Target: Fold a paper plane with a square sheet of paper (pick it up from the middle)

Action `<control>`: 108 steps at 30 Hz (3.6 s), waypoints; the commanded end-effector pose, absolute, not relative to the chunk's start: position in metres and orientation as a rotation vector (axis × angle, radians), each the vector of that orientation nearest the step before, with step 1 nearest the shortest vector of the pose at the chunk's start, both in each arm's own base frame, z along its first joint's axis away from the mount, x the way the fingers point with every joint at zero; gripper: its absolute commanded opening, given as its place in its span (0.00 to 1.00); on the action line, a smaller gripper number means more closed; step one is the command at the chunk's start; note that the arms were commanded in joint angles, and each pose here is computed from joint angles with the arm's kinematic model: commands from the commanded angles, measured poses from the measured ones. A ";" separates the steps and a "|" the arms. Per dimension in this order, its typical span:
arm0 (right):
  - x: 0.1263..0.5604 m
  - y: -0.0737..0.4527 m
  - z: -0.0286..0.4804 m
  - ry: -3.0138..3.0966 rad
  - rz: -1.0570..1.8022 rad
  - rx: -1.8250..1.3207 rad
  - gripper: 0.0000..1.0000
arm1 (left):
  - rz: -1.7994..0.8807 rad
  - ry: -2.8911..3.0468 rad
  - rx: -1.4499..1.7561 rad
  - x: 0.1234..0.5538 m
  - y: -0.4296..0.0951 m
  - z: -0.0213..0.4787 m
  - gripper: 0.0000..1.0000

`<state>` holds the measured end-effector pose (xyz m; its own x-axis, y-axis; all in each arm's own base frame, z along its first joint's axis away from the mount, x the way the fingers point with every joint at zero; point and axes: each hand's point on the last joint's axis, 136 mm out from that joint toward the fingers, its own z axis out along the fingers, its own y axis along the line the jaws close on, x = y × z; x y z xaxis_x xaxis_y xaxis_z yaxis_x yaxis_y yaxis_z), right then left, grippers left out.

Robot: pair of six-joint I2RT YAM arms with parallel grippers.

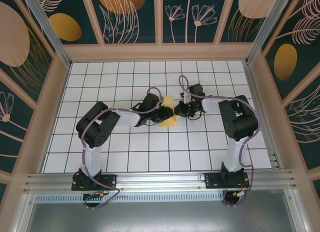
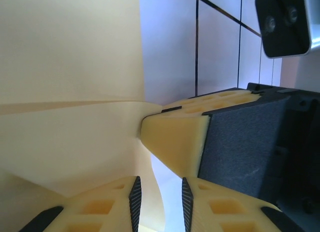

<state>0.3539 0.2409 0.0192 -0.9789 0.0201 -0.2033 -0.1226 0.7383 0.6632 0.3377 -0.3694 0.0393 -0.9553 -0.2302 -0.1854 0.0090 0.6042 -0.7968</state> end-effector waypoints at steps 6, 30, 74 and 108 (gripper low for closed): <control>0.353 0.245 0.033 2.716 1.053 -0.137 0.05 | -1.226 2.541 -0.162 0.341 -0.366 0.046 0.31; 0.353 0.254 0.035 2.694 1.076 -0.180 0.05 | -1.142 2.588 -0.203 0.339 -0.356 0.034 0.25; 0.360 0.249 0.015 2.755 0.979 -0.132 0.05 | -1.173 2.614 -0.202 0.335 -0.360 0.020 0.28; 0.346 0.251 0.054 2.693 1.063 -0.092 0.15 | -0.989 2.718 -0.460 0.326 -0.331 -0.017 0.16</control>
<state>0.3531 0.2442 0.0614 -0.9587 0.0561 -0.2789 -0.1431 0.7523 0.6431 0.3422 -0.3509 0.0188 -0.9299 -0.3365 -0.1482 -0.1194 0.6577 -0.7438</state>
